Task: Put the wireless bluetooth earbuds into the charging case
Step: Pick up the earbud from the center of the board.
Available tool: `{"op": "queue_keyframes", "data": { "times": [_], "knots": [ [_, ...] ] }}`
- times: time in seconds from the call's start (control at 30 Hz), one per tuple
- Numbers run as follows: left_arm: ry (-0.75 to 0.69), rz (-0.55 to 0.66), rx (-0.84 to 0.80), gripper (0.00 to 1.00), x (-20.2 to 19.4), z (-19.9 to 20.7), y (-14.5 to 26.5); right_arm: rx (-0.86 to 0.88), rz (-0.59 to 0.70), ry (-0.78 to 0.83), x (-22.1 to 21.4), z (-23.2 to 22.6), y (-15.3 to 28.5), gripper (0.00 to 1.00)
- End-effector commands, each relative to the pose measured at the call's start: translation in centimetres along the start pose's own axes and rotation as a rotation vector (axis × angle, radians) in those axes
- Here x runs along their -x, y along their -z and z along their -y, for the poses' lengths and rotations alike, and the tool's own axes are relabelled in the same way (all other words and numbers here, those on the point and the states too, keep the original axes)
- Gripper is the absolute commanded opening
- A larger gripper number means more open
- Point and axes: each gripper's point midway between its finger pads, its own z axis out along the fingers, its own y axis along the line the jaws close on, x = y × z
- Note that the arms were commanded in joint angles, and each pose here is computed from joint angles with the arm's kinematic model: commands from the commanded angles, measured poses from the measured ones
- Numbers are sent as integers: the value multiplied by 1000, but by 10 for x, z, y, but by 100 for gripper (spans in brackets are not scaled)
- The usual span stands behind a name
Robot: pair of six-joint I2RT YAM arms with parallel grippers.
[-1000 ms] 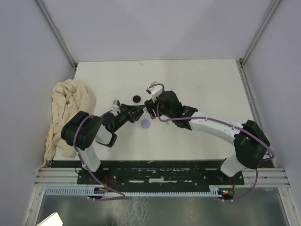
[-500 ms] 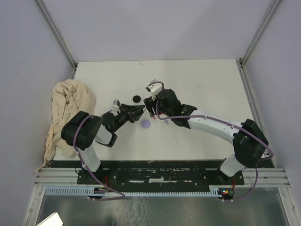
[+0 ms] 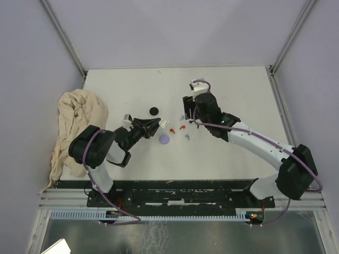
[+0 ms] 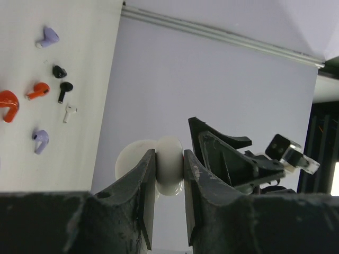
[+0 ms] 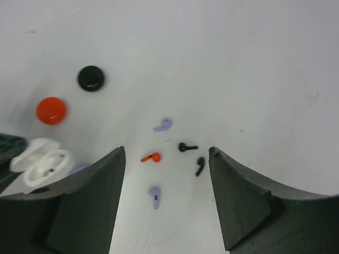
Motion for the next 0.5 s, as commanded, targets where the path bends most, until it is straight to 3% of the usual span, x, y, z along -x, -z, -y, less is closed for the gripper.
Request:
{"op": "queue_keyframes", "data": {
  "times": [0.0, 0.2, 0.47],
  "knots": [
    [-143, 76, -212, 3, 5, 47, 12, -175, -180, -120, -32, 67, -3, 72],
    [-156, 144, -227, 3, 13, 53, 19, -213, -404, -149, -82, 104, -19, 71],
    [-213, 163, -191, 3, 13, 52, 20, -179, -496, -179, -116, 104, -36, 68]
  ]
}}
